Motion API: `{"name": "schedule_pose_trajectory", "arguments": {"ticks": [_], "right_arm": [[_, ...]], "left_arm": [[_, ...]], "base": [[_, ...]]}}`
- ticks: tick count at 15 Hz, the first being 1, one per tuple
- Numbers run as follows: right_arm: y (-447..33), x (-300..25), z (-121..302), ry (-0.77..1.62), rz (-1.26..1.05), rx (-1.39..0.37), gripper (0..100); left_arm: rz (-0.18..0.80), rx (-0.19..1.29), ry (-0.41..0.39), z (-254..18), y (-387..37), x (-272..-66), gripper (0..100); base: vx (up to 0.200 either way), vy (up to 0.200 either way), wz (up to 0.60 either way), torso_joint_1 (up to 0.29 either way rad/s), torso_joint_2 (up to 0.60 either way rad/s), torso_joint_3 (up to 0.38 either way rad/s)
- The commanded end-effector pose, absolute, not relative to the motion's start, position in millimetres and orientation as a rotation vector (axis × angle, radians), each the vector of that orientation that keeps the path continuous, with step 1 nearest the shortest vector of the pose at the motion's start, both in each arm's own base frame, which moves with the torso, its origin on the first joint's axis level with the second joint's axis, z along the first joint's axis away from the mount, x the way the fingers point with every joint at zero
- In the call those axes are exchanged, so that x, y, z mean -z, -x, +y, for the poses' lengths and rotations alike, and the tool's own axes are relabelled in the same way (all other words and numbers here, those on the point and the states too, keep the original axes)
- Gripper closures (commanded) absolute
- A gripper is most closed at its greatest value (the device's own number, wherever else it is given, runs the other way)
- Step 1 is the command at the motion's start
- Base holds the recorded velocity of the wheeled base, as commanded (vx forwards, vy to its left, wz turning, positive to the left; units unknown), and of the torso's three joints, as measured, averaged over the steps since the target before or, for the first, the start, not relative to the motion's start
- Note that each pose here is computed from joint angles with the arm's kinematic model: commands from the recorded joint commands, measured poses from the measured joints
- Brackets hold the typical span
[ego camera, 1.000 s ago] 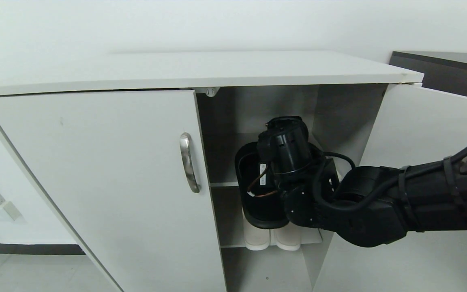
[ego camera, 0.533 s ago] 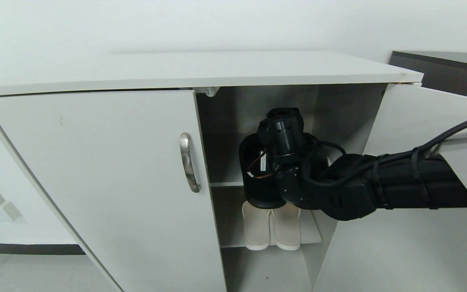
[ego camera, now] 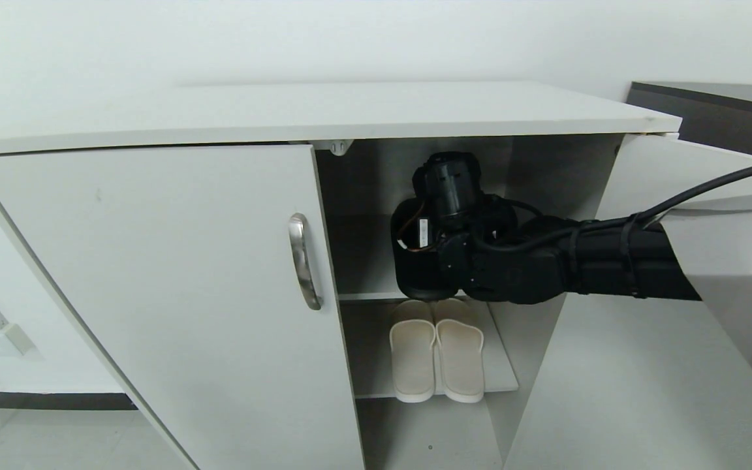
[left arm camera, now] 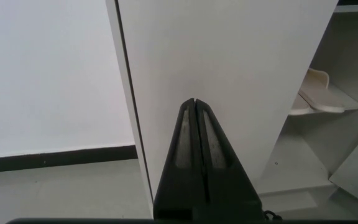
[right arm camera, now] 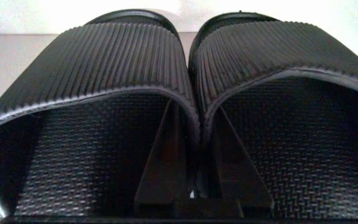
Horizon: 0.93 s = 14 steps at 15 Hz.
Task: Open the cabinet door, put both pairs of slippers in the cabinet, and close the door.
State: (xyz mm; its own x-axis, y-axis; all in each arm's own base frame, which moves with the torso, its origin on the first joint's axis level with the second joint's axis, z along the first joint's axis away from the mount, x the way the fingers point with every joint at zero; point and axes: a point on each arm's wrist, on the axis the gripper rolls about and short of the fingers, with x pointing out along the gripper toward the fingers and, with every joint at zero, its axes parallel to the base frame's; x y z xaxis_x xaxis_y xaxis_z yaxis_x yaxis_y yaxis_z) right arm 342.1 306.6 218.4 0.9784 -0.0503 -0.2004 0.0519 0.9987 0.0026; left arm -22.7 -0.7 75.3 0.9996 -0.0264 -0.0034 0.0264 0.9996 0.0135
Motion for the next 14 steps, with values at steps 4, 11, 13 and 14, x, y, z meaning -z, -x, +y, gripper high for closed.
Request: {"name": "schedule_pose_trajectory", "arguments": {"ticks": [4,11,13,14], "right_arm": [[-352,-206,312,0.0,0.213,0.054,100],[-354,-200,313,0.0,0.22,0.056,100],[-354,-200,314,-0.001,0.222,0.055,0],[-353,-199,314,-0.004,0.222,0.054,0]], "left_arm": [[0.003,0.026,-0.012,-1,23,-75,100],[0.003,0.026,-0.012,-1,23,-75,100],[0.003,0.025,-0.011,-1,23,-75,100],[0.003,0.025,-0.008,-1,23,-75,100]], "base": [[0.0,0.0,0.0,0.0,0.0,0.0],[0.0,0.0,0.0,0.0,0.0,0.0],[0.0,0.0,0.0,0.0,0.0,0.0],[0.0,0.0,0.0,0.0,0.0,0.0]]}}
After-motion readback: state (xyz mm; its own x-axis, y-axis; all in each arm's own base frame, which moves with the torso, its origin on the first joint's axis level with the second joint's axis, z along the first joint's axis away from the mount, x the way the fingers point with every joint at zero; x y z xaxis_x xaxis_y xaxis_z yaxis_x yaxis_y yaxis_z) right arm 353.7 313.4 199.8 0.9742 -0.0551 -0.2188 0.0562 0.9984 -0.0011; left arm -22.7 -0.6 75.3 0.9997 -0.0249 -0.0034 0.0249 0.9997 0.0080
